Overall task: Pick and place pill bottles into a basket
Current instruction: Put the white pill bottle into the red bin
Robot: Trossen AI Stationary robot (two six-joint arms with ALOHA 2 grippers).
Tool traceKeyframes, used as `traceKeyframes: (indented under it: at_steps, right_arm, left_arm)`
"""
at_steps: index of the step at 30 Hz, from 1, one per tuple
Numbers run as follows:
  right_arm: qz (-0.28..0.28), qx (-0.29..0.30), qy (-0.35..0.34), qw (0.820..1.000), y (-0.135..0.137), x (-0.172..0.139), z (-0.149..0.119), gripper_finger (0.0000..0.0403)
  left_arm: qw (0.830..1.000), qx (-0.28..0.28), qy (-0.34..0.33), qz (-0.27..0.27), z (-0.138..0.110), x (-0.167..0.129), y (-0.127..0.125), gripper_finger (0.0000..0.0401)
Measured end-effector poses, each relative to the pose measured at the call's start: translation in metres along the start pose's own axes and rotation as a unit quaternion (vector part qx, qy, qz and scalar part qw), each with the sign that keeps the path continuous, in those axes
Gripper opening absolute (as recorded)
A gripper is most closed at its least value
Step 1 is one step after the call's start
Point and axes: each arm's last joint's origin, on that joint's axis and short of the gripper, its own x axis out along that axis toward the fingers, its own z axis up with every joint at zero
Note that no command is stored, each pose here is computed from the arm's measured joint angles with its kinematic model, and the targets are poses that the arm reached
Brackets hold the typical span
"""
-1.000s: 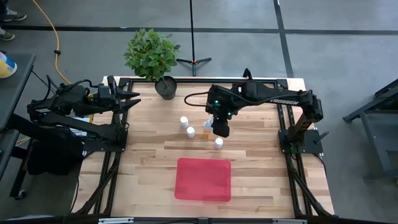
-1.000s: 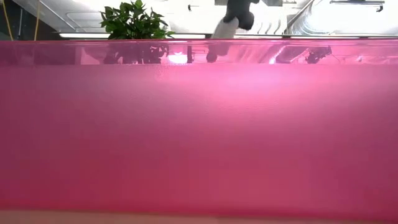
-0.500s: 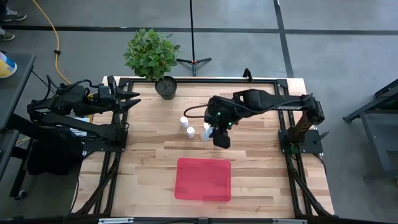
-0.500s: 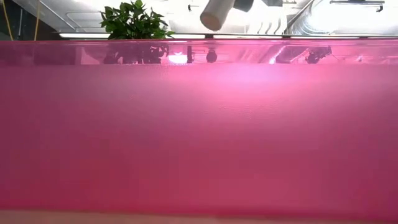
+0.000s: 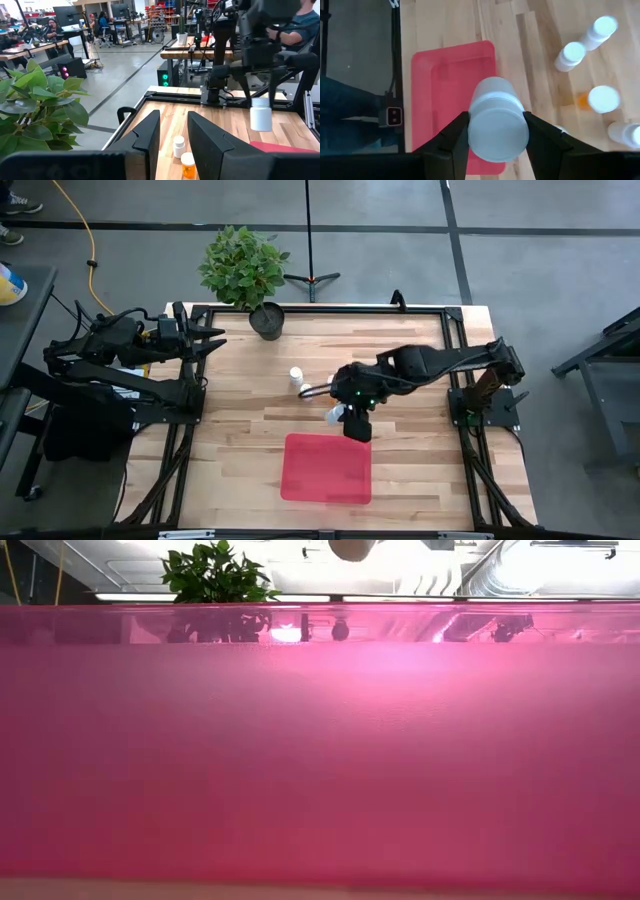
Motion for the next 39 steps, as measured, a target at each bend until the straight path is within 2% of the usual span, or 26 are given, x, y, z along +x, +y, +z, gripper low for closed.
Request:
traceKeyframes:
  at_steps: [9, 20, 29, 39]
  right_arm:
    - [-0.005, 0.018, 0.046, 0.999, 0.019, 0.042, -0.005, 0.0148]
    - [-0.019, 0.031, 0.108, 0.993, 0.022, 0.09, -0.011, 0.0148]
    - [-0.055, 0.036, 0.175, 0.982, 0.017, 0.11, -0.022, 0.0148]
    - [-0.058, 0.017, 0.198, 0.978, 0.027, 0.115, -0.036, 0.0148]
  left_arm:
    - [1.0, 0.0, 0.0, 0.0, 0.0, 0.0, 0.0, 0.0133]
    - [1.0, 0.0, 0.0, 0.0, 0.0, 0.0, 0.0, 0.0133]
    - [1.0, 0.0, 0.0, 0.0, 0.0, 0.0, 0.0, 0.0133]
    - [1.0, 0.0, 0.0, -0.007, 0.0, 0.0, 0.0, 0.0133]
